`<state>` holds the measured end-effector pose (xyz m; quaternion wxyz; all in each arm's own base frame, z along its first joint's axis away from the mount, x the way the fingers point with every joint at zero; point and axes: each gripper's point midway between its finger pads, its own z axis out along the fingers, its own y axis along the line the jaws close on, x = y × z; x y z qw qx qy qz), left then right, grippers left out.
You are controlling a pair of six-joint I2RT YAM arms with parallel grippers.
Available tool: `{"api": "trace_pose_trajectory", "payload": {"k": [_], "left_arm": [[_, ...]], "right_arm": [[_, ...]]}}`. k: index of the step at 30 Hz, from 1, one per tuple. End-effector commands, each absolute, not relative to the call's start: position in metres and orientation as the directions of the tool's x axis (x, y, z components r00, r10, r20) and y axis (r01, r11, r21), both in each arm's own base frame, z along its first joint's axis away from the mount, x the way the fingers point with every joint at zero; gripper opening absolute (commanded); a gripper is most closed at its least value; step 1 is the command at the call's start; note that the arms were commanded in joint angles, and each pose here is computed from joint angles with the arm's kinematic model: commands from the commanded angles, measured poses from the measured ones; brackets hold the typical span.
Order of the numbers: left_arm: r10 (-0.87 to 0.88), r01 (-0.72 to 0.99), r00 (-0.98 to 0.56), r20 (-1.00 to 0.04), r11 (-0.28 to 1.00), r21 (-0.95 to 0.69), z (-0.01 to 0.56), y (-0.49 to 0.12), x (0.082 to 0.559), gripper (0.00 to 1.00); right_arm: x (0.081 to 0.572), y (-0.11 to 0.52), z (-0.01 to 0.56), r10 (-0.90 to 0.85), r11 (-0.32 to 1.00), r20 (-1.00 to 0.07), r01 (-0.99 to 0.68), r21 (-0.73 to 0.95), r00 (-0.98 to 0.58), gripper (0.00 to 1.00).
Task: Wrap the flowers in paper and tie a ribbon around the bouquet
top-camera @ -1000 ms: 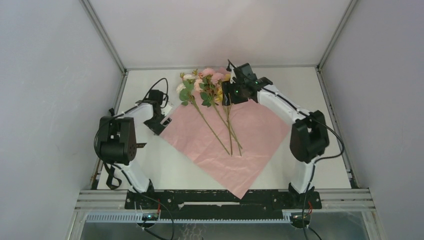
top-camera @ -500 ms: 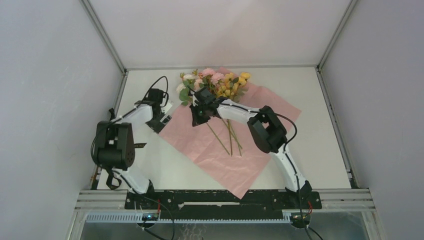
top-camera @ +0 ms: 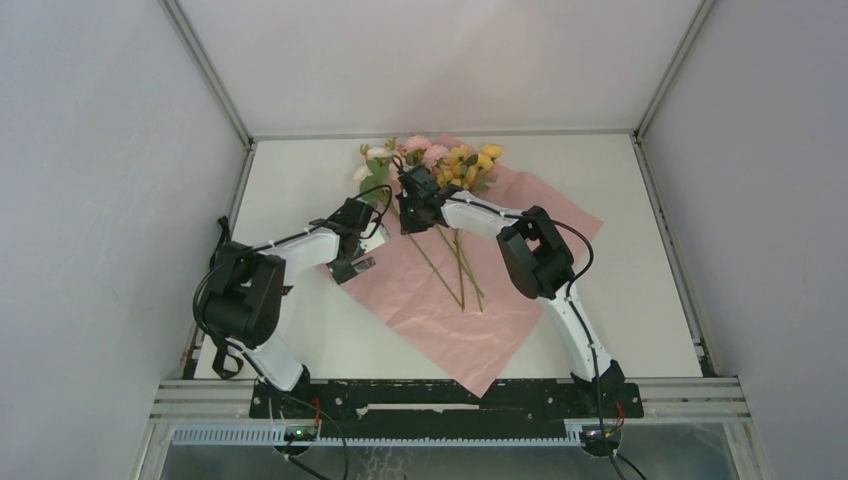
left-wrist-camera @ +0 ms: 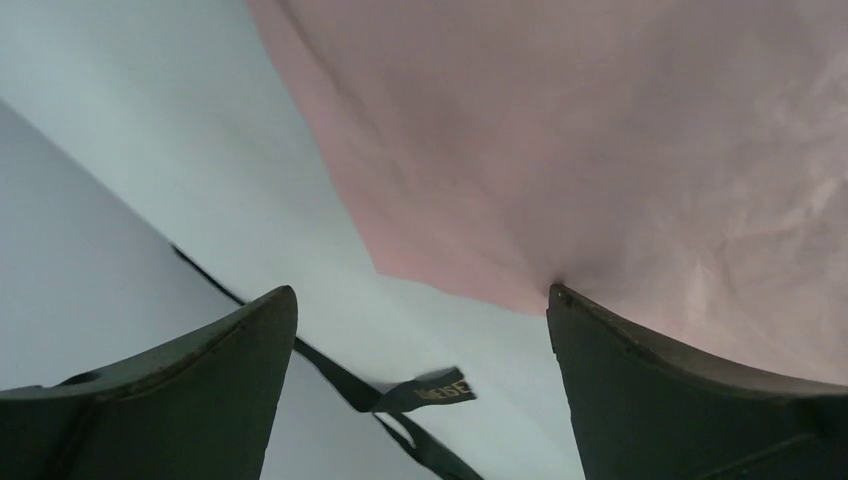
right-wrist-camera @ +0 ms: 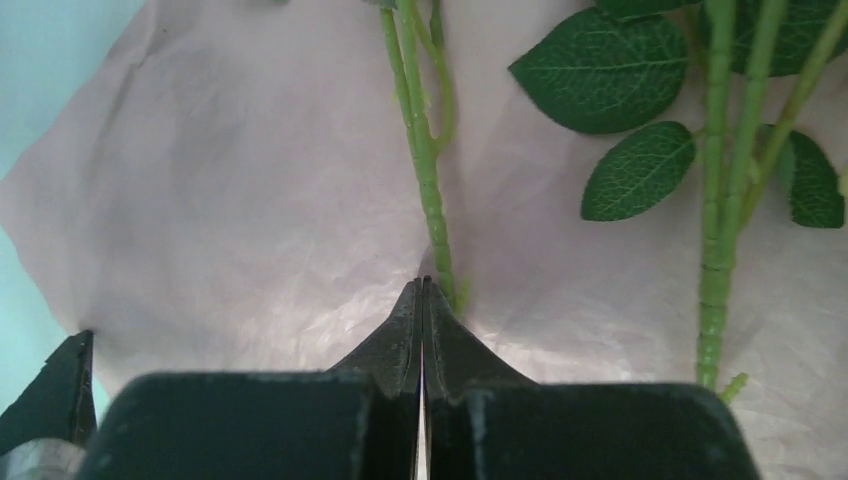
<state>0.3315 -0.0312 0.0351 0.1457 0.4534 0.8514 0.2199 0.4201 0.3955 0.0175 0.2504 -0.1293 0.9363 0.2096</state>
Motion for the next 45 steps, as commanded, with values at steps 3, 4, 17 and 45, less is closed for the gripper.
{"api": "trace_pose_trajectory", "payload": {"k": [3,4,17,45], "left_arm": [[0.827,0.7,-0.556,0.087,0.409,0.585,0.029,-0.01,0.346,1.0],[0.826,0.707,-0.555,0.099,0.405,0.58,0.027,-0.009,0.344,1.0],[0.82,0.703,-0.565,0.089,0.423,0.572,0.025,-0.009,0.349,1.0],[0.848,0.795,-0.483,-0.219,0.529,0.296,0.067,-0.073,0.29,1.0]], "right_arm": [[0.44,0.358,0.025,-0.03,0.929,-0.532,-0.22,0.297,-0.846,0.0],[0.442,0.354,0.028,-0.018,0.93,-0.536,-0.211,0.301,-0.844,0.0],[0.397,0.373,0.103,-0.171,0.766,-0.582,-0.479,0.429,-0.795,0.03],[0.233,0.149,0.044,-0.075,0.991,-0.284,-0.102,0.081,-0.956,0.23]]}}
